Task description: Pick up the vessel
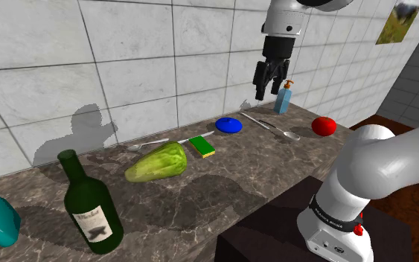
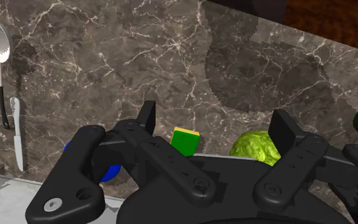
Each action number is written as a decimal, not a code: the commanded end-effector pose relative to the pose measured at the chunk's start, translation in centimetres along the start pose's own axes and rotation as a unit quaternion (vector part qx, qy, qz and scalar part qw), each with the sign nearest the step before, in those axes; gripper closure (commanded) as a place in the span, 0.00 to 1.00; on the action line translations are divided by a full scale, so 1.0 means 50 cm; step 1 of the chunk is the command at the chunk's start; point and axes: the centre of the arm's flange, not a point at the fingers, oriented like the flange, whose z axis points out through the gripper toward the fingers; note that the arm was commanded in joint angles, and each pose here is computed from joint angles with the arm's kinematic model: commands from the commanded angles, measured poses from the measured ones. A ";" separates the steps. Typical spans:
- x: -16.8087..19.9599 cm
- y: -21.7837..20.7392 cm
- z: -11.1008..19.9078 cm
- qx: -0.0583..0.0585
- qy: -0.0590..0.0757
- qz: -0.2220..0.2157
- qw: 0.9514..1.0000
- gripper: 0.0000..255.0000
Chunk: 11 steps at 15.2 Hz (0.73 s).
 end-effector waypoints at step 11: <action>0.166 0.122 0.142 -0.019 0.019 0.025 0.999 0.00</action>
